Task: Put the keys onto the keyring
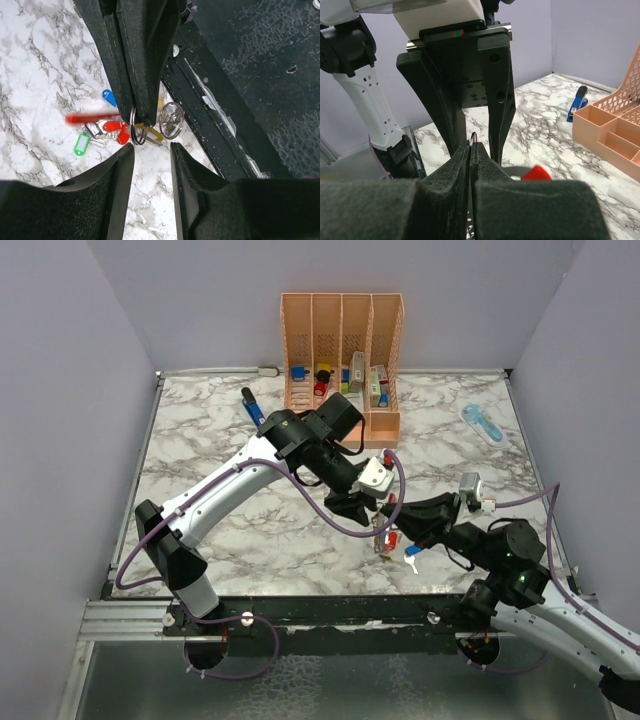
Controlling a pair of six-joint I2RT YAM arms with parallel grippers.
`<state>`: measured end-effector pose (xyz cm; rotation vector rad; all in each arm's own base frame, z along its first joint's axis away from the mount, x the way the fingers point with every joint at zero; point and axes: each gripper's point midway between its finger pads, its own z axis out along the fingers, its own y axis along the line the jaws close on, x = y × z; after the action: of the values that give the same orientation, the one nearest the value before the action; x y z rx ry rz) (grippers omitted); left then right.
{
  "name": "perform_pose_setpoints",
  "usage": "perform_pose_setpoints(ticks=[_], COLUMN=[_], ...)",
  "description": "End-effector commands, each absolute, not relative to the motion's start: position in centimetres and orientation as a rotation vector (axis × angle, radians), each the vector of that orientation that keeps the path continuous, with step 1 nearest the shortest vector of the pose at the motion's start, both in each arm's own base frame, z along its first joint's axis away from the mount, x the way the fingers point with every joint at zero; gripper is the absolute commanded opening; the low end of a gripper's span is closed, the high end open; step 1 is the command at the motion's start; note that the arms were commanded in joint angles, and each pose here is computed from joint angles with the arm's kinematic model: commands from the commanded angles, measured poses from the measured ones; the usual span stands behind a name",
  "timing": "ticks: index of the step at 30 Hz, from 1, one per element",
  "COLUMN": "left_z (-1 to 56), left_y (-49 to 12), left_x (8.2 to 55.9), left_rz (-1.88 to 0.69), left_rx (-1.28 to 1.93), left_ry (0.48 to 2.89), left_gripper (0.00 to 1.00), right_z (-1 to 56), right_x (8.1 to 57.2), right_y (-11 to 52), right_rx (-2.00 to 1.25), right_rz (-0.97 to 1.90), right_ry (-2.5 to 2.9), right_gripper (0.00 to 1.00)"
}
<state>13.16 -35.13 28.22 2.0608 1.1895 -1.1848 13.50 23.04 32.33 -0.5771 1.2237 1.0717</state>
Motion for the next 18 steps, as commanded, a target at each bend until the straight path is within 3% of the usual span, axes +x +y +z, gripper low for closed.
perform_pose_setpoints(ticks=[1,13,18], left_z=[29.32,29.80,29.49], left_y=[-34.68,-34.74,-34.98], left_x=[11.56,11.37,11.59], left_rz=[-1.251,-1.268,-1.270], left_rx=[2.060,2.052,2.052], left_ry=[1.148,1.138,1.155], left_gripper=[0.38,0.37,0.20], right_z=[33.50,33.12,32.83], right_x=[13.38,13.43,13.43], right_y=[23.03,23.00,23.09], right_rx=[-0.560,-0.563,-0.571], right_rz=[1.088,1.082,1.082], right_ry=[1.176,1.198,1.212], right_gripper=[0.02,0.02,0.02])
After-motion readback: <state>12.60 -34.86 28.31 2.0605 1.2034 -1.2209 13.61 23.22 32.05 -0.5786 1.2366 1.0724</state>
